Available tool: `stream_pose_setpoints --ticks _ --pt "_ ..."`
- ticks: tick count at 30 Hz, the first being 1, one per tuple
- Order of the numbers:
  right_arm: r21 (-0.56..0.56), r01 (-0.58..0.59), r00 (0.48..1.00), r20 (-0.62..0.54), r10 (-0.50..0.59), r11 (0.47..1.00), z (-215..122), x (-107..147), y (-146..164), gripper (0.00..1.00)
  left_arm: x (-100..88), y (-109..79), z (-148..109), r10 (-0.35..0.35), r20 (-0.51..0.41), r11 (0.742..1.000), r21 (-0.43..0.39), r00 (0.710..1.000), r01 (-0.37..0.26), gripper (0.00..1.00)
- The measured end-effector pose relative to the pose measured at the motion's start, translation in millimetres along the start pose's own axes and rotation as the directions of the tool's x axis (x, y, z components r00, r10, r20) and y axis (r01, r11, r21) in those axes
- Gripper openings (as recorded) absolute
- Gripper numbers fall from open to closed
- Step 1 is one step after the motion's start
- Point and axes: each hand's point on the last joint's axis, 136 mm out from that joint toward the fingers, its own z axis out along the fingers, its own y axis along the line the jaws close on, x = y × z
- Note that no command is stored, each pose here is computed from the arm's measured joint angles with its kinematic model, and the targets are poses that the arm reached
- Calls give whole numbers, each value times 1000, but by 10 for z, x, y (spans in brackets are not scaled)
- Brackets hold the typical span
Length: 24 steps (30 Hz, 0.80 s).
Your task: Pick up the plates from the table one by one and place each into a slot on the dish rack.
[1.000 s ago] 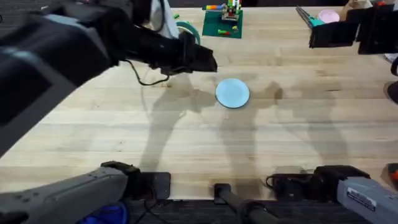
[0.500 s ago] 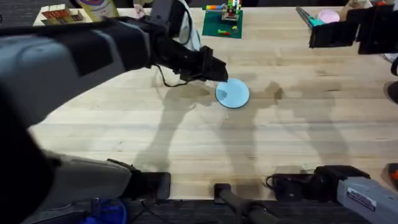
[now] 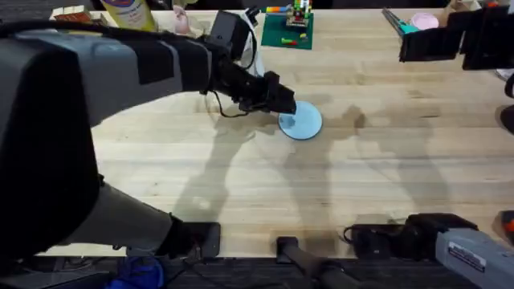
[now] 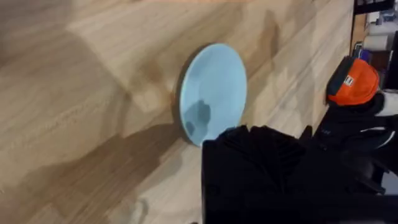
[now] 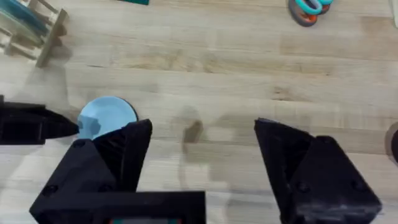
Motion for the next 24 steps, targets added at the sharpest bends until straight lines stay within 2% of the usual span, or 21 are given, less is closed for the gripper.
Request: stream_pose_setpoints --ticks 4,15,24 --pt "0 0 1000 -6 0 1000 18 4 0 995 87 66 28 -13 -8 1000 8 1000 13 43" --pt "-1 -1 999 -41 1 1000 114 35 -1 993 13 73 45 15 21 1000 26 1000 -15 41" --pt "-1 -1 999 -42 1 1000 114 36 -1 993 71 293 233 -29 -20 999 15 999 30 43"
